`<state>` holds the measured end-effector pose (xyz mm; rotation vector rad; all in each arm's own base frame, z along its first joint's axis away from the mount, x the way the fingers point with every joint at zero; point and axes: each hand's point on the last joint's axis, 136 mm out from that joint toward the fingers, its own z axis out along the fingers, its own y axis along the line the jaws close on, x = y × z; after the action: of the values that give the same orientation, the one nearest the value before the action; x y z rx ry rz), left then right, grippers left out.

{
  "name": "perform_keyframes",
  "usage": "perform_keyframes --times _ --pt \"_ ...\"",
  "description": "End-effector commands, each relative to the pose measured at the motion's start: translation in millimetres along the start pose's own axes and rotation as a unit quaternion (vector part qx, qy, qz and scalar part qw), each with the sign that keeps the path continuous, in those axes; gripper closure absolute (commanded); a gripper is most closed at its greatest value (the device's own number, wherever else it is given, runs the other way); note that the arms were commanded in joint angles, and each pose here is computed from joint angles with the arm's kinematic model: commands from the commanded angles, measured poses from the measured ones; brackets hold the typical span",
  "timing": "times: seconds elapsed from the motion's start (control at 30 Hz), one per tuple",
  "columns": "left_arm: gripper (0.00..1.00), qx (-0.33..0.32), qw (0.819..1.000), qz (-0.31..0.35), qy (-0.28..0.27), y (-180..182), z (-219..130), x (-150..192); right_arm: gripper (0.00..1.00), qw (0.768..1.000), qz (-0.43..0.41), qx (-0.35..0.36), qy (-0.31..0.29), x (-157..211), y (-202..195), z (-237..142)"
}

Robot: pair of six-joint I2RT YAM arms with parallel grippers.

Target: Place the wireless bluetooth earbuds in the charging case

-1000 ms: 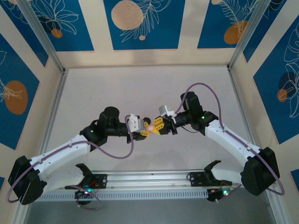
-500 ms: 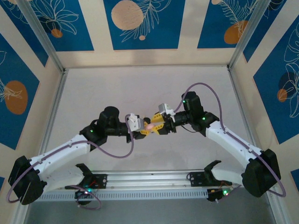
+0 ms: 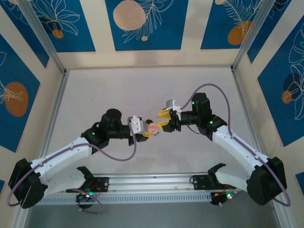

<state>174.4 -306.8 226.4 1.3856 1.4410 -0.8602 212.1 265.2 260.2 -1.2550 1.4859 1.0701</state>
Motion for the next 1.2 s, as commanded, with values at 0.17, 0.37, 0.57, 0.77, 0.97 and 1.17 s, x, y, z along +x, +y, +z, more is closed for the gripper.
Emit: perform_keyframes --times 0.17,0.37,0.57,0.77,0.97,1.17 --pt "0.77 -0.085 0.991 -0.098 0.006 38.3 -2.2 45.7 0.55 0.977 0.159 0.122 0.076 21.1 -38.6 -16.3" --pt "0.77 -0.172 0.969 -0.18 -0.001 68.9 -22.9 77.0 0.55 0.915 0.322 0.173 0.17 50.8 -67.7 -13.0" --pt "0.77 -0.236 0.943 -0.234 0.013 85.4 -48.9 96.8 0.55 0.864 0.408 0.173 0.24 66.7 -94.9 11.9" --pt "0.77 -0.275 0.927 -0.256 0.007 90.8 -75.5 102.1 0.55 0.824 0.393 0.222 0.342 100.8 -123.2 44.7" --pt "0.77 -0.287 0.922 -0.261 0.012 88.2 -86.0 102.6 0.55 0.789 0.39 0.242 0.409 140.9 -146.9 76.9" --pt "0.77 -0.289 0.92 -0.265 0.018 86.7 -88.5 105.8 0.56 0.77 0.398 0.232 0.442 174.9 -157.7 100.1"
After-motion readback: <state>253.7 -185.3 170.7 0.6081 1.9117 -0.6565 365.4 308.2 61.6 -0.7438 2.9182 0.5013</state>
